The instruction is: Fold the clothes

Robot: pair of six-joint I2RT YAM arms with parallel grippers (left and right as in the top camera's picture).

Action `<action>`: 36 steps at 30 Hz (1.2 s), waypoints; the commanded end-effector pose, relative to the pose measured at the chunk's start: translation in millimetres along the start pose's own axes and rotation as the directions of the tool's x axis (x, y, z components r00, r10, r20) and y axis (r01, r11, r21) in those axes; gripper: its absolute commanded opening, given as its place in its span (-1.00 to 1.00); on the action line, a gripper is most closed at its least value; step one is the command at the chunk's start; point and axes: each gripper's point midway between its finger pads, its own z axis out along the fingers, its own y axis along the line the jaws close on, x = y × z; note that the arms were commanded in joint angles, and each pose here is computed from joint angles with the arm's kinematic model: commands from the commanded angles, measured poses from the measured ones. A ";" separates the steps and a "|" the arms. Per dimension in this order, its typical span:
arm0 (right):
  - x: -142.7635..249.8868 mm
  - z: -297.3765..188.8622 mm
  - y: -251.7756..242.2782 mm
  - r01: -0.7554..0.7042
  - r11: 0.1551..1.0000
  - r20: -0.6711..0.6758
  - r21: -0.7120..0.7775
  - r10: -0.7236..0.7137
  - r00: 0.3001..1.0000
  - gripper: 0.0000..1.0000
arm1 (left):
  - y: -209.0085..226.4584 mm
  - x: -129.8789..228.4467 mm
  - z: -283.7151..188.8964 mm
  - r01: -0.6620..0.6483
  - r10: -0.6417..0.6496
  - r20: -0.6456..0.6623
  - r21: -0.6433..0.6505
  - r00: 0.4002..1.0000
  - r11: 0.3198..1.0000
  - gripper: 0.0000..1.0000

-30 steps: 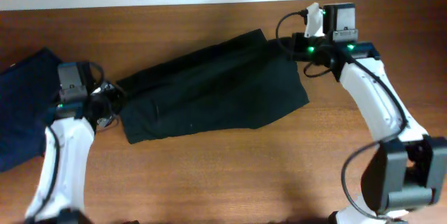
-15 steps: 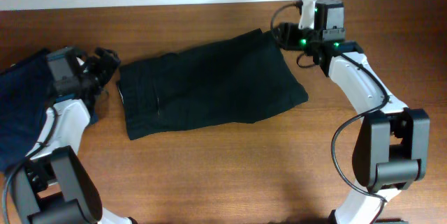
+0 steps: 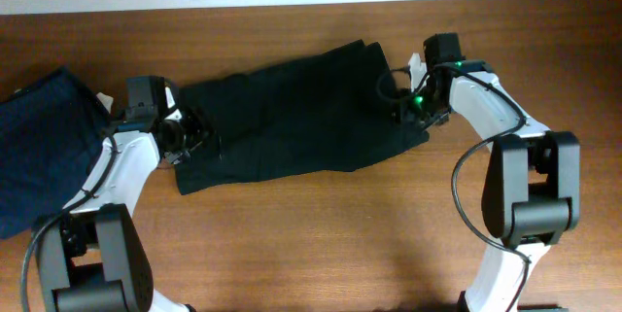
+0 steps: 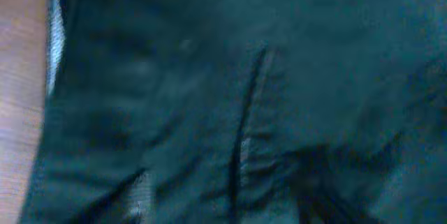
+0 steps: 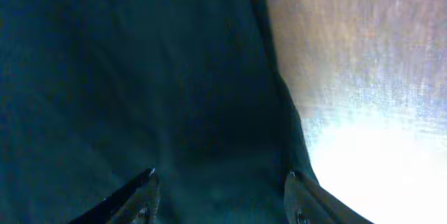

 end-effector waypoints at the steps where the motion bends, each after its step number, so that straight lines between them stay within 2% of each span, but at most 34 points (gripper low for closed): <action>1: 11.7 10.5 -13.9 0.005 0.997 -0.057 0.076 0.000 0.998 0.12 | 21.3 15.0 11.9 -0.012 0.006 -0.065 -0.094 0.998 0.995 -0.11; 2: 15.6 12.7 -15.4 0.003 0.997 -0.073 0.081 0.003 0.997 0.12 | 25.7 21.6 15.9 -0.008 -0.001 -0.092 -0.108 0.996 0.994 -0.11; 5: 33.1 12.1 -31.4 0.004 0.986 -0.141 0.169 0.020 0.990 -0.06 | 39.5 42.6 26.6 0.003 -0.030 -0.175 -0.152 0.984 0.988 -0.24; 7: 46.2 7.3 -44.1 -0.011 0.972 -0.187 0.235 0.056 0.981 -0.06 | 46.7 54.8 29.0 0.007 -0.048 -0.225 -0.180 0.973 0.984 -0.22; 13: 77.3 -8.0 -72.4 -0.091 0.959 -0.291 0.269 0.171 0.941 -0.07 | 55.9 82.4 19.6 0.008 -0.086 -0.328 -0.232 0.941 0.973 -0.21; 15: 81.4 -11.7 -81.6 -0.157 0.950 -0.292 0.270 0.236 0.927 -0.07 | 53.8 87.1 19.1 -0.039 -0.042 -0.350 -0.224 0.936 0.974 -0.14; 17: 80.2 -11.3 -76.5 -0.202 0.965 -0.298 0.169 0.246 0.922 -0.06 | 54.3 87.0 20.0 -0.073 -0.016 -0.342 -0.245 0.939 0.967 -0.10; 18: 77.4 -10.8 -68.4 -0.206 0.975 -0.300 0.082 0.221 0.928 0.01 | 55.2 86.8 20.3 -0.088 -0.005 -0.337 -0.260 0.941 0.961 -0.08; 20: 70.9 -11.2 -54.2 -0.198 0.979 -0.289 -0.052 0.175 0.941 0.20 | 57.8 85.8 20.1 -0.105 0.006 -0.329 -0.284 0.944 0.953 -0.06; 22: 62.8 -10.9 -44.2 -0.177 0.975 -0.260 -0.133 0.138 0.956 0.40 | 57.7 85.8 20.1 -0.105 0.006 -0.329 -0.283 0.944 0.953 0.06; 26: 47.1 -6.0 -36.8 -0.143 0.975 -0.199 -0.170 0.108 0.974 0.42 | 57.2 85.1 19.8 -0.105 0.007 -0.328 -0.282 0.945 0.954 0.31; 30: 36.6 9.8 -26.6 -0.093 0.979 -0.164 -0.181 0.063 0.984 0.42 | 53.7 81.4 14.6 -0.104 0.013 -0.315 -0.276 0.949 0.956 0.39; 33: 43.6 25.9 -18.0 -0.081 0.979 -0.201 -0.189 0.042 0.979 0.22 | 45.8 72.2 4.4 -0.103 0.027 -0.281 -0.260 0.959 0.960 0.41; 34: 45.0 28.5 -16.3 -0.081 0.978 -0.208 -0.192 0.040 0.977 0.08 | 43.2 69.3 0.8 -0.103 0.033 -0.268 -0.253 0.963 0.962 0.42; 36: 47.6 36.7 -13.4 -0.069 0.980 -0.221 -0.187 0.026 0.975 -0.77 | 36.5 61.8 -8.8 -0.103 0.048 -0.230 -0.236 0.972 0.966 0.46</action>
